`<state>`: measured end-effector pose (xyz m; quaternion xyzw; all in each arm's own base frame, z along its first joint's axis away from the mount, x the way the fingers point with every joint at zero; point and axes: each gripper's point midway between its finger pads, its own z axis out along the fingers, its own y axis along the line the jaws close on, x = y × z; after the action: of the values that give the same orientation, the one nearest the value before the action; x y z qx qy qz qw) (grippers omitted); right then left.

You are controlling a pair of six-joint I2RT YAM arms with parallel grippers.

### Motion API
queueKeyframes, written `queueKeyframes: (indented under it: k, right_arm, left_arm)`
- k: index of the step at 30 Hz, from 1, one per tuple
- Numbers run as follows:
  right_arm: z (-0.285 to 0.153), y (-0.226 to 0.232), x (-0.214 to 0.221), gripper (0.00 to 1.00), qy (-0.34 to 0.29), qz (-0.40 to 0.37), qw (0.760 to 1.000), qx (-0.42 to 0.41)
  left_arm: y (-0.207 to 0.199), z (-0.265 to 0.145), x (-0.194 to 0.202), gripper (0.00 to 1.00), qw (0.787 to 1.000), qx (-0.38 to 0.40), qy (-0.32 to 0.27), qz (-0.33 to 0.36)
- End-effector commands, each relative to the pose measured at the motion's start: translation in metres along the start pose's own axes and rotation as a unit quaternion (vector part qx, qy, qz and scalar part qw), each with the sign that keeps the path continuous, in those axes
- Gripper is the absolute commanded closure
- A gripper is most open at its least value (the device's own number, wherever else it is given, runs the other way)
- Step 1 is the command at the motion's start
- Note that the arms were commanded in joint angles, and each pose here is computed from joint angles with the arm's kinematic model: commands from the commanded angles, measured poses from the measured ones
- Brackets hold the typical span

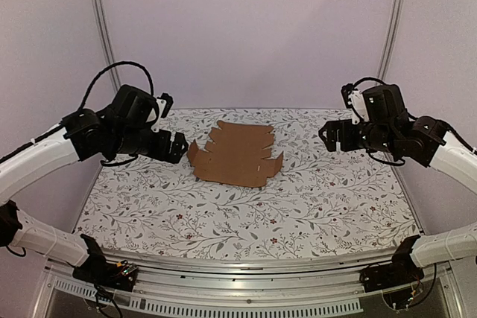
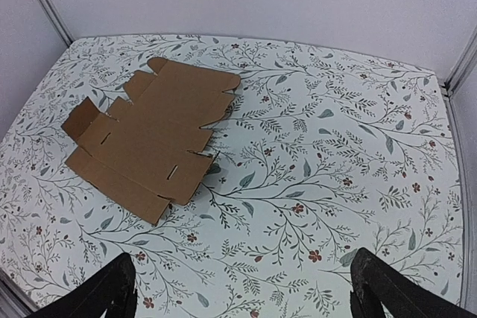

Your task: Fold the paper box

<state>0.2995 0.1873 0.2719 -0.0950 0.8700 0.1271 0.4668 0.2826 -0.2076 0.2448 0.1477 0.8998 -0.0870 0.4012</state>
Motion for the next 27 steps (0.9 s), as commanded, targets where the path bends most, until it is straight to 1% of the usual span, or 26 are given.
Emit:
queueKeyframes:
  k: [1, 6, 8, 13, 21, 27]
  right_arm:
    - [-0.003, -0.019, 0.010, 0.01, 0.027, -0.001, 0.998, 0.062]
    - [0.008, -0.015, 0.029, 0.01, 0.062, -0.021, 0.997, 0.050]
    - [0.012, -0.016, 0.035, 0.01, 0.064, -0.019, 0.996, 0.053]
    - [0.027, -0.001, 0.055, 0.01, 0.071, 0.025, 0.997, 0.014]
    - [0.049, 0.027, 0.080, 0.01, 0.114, 0.027, 0.993, -0.012]
    - [0.074, 0.044, 0.075, 0.01, 0.129, 0.019, 0.991, -0.022]
  left_arm:
    - [0.003, 0.001, 0.003, 0.01, 1.000, -0.017, 0.008, 0.004]
    - [0.010, 0.012, 0.002, 0.00, 0.999, -0.013, 0.007, -0.029]
    - [0.015, 0.020, 0.001, 0.00, 0.999, -0.012, 0.005, -0.052]
    - [0.036, 0.048, 0.007, 0.00, 0.992, -0.029, 0.027, -0.117]
    - [0.048, 0.085, 0.015, 0.00, 0.988, -0.046, 0.061, -0.131]
    - [0.058, 0.106, 0.018, 0.00, 0.985, -0.055, 0.069, -0.151]
